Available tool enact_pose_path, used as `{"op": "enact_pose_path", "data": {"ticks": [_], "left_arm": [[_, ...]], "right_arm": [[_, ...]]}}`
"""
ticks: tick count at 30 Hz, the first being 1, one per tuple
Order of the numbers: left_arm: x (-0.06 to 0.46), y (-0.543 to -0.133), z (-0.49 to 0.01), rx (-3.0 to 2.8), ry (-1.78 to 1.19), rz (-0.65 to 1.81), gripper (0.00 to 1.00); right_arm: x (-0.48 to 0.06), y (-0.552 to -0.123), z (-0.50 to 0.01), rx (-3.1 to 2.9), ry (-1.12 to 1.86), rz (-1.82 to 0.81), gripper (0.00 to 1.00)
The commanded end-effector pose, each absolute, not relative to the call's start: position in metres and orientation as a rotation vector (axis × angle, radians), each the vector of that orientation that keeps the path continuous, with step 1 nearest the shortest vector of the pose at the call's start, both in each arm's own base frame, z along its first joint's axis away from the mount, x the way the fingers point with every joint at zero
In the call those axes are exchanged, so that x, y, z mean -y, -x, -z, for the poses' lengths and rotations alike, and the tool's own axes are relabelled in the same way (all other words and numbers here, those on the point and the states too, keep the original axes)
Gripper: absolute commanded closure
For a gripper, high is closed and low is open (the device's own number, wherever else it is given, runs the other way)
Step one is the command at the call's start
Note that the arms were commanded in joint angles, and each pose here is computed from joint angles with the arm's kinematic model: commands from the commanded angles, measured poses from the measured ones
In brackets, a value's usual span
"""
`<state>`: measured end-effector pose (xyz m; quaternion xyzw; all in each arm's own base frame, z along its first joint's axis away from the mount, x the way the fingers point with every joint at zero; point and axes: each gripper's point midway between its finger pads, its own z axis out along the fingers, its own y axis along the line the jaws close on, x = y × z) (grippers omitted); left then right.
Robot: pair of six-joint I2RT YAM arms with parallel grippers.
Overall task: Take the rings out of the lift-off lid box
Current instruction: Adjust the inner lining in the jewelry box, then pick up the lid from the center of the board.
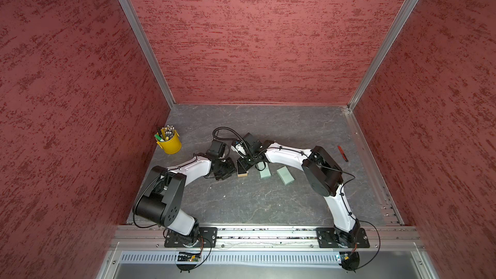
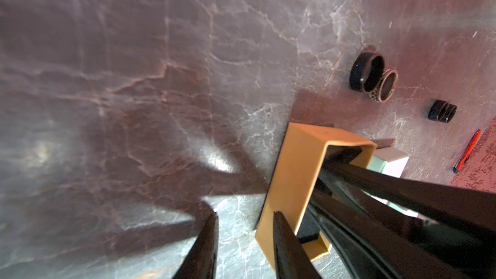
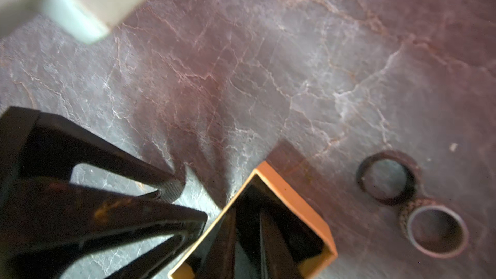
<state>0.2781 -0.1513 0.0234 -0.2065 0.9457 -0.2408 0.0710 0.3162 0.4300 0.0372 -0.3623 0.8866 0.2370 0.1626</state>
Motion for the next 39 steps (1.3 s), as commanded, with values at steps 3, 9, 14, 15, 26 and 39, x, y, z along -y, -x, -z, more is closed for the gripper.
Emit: {"op": "enact_pose_path", "data": {"ticks": [3, 9, 14, 15, 26, 39], "left_arm": [[0.15, -0.274, -0.015, -2.856, 0.627, 0.721, 0.64], [0.149, -0.275, -0.015, -2.851, 0.628, 0.726, 0.65], [0.147, -0.275, -0.017, -2.847, 0.628, 0.724, 0.65], [0.146, -0.275, -0.018, -2.844, 0.63, 0.722, 0.64], [0.147, -0.281, -0.016, -2.843, 0.625, 0.725, 0.65], [0.156, -0.283, -0.02, -2.828, 0.599, 0.735, 0.64]], "right_arm": [[-0.424, -0.314, -0.021, -2.574, 1.074, -0.583, 0.8], [-0.423, -0.315, -0.036, -2.565, 1.063, -0.575, 0.79], [-0.428, -0.319, -0.069, -2.499, 1.039, -0.609, 0.79], [-0.427, -0.319, -0.07, -2.499, 1.039, -0.605, 0.79], [-0.421, -0.322, -0.099, -2.482, 1.015, -0.564, 0.74], [-0.344, -0.32, -0.101, -2.649, 0.636, -0.369, 0.23]]}}
